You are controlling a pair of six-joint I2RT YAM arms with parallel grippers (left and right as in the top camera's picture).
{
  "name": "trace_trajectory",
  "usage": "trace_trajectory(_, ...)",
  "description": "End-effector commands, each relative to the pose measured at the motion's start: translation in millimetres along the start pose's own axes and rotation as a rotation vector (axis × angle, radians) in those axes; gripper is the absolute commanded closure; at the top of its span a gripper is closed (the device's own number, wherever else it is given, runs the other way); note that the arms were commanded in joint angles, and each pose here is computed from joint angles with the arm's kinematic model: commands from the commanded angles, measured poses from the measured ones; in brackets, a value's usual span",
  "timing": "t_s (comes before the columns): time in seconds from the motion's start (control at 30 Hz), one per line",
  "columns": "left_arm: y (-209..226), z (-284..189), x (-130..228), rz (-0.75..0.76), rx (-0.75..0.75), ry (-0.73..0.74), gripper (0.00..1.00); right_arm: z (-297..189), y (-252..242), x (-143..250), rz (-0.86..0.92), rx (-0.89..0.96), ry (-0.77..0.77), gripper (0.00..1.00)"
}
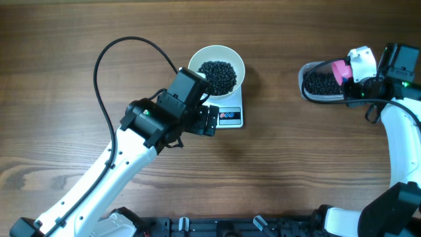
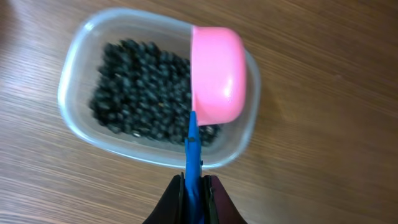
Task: Scoop item into bowl and weigh 150g on scale
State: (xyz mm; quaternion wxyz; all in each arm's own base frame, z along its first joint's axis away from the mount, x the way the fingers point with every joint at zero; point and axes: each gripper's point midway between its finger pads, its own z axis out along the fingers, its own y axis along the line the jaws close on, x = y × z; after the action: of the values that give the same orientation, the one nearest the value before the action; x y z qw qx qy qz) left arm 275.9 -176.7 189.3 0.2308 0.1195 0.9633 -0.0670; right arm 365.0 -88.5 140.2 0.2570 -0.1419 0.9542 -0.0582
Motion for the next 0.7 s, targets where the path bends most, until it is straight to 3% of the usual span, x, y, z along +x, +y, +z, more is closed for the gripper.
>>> trace_trajectory(0.0,-3.0,-3.4,-4.1,-0.007,0.008,-0.012,0.0,-20.9,28.8,-30.4,0.025,-0.161,-0.164,0.96)
trace_trajectory(0.17,-3.0,-3.4,-4.1,-0.007,0.008,-0.012,0.0,-75.7,45.3,-75.8,0.012,-0.247,-0.429,0.96)
trace_trajectory(0.2,-3.0,-3.4,-4.1,-0.007,0.008,-0.012,0.0,-96.9,64.3,-98.1,0.083,-0.409,-0.545,0.96)
trace_trajectory(0.27,-3.0,-3.4,-4.1,-0.007,0.008,-0.012,0.0,-116.2,83.9,-114.6,0.134,-0.581,-0.618,0.96)
trace_trajectory(0.43,-3.0,-3.4,-4.1,-0.007,0.008,-0.012,0.0,-114.8,137.1,-133.7,0.059,-0.688,-0.609,0.96)
trace_trajectory(0.67,-3.0,-3.4,-4.1,-0.007,0.008,-0.012,0.0,-65.4,222.4,-138.6,-0.055,-0.752,-0.472,0.96)
